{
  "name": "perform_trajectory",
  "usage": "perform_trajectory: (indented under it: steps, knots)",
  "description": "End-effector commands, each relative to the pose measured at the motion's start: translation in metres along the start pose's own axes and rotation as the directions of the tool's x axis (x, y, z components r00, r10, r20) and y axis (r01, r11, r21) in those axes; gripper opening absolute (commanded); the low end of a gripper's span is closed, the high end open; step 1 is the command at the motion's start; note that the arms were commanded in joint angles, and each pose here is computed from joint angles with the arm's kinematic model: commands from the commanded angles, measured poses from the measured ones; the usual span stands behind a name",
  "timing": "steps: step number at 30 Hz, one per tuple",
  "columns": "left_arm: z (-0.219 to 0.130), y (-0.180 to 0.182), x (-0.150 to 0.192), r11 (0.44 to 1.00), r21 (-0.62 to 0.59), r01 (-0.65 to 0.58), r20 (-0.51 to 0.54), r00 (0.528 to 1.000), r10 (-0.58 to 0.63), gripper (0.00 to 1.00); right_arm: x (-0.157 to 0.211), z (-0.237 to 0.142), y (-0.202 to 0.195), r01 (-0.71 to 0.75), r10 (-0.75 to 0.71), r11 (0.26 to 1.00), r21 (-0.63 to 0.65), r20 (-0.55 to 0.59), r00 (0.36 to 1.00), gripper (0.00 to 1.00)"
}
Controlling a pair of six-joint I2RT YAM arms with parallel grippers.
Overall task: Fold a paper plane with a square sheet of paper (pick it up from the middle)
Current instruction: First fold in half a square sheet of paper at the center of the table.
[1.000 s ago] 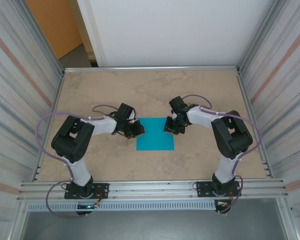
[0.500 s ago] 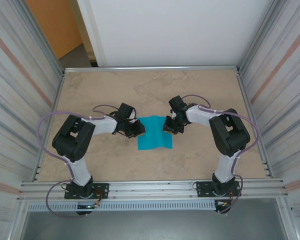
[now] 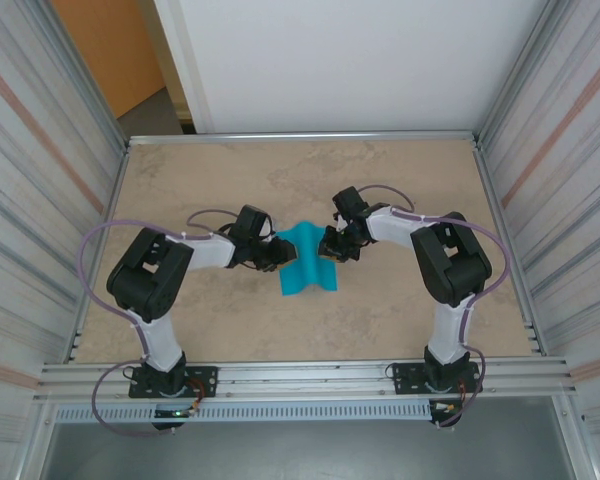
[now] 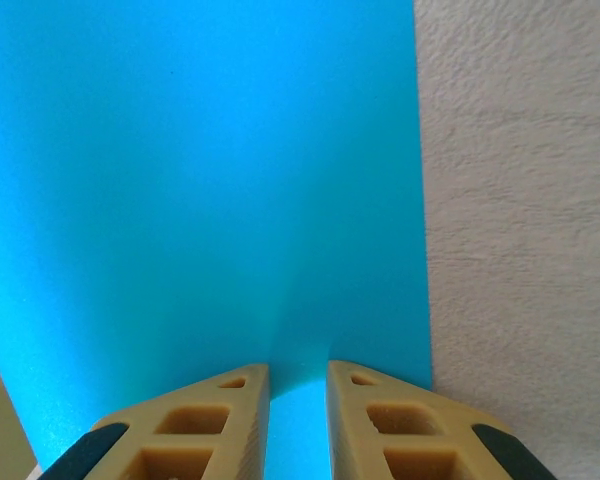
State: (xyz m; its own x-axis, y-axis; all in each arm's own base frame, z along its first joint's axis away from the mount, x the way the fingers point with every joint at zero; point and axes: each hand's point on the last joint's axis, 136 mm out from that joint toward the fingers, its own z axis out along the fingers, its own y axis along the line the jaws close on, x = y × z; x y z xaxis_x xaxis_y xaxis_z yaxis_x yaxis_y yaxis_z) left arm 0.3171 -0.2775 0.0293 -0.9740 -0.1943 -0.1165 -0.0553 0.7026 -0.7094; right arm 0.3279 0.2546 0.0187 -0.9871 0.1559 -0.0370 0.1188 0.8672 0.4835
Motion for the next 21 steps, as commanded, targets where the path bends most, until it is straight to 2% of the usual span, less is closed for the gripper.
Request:
perform_trajectory:
  steps: [1,8,15,21]
  knots:
    - [-0.008,-0.017,0.002,0.996,0.066,-0.053,0.023,0.998,0.052,0.37,0.007,0.015,-0.008,-0.024,0.025,0.999,0.035,-0.04,0.999,0.23]
    - [-0.009,-0.028,0.004,0.986,0.14,-0.093,0.028,0.996,0.09,0.57,0.015,0.023,0.0,-0.009,0.011,1.0,0.029,-0.06,0.998,0.23]
    - [-0.011,-0.027,0.006,0.987,0.127,-0.096,0.016,0.995,0.094,0.68,0.022,0.031,0.012,0.008,-0.006,1.0,0.014,-0.076,0.997,0.24]
    - [-0.013,-0.021,0.007,0.992,0.094,-0.089,0.021,0.996,0.087,0.72,0.023,0.033,0.014,0.004,-0.003,1.0,0.014,-0.076,0.997,0.23]
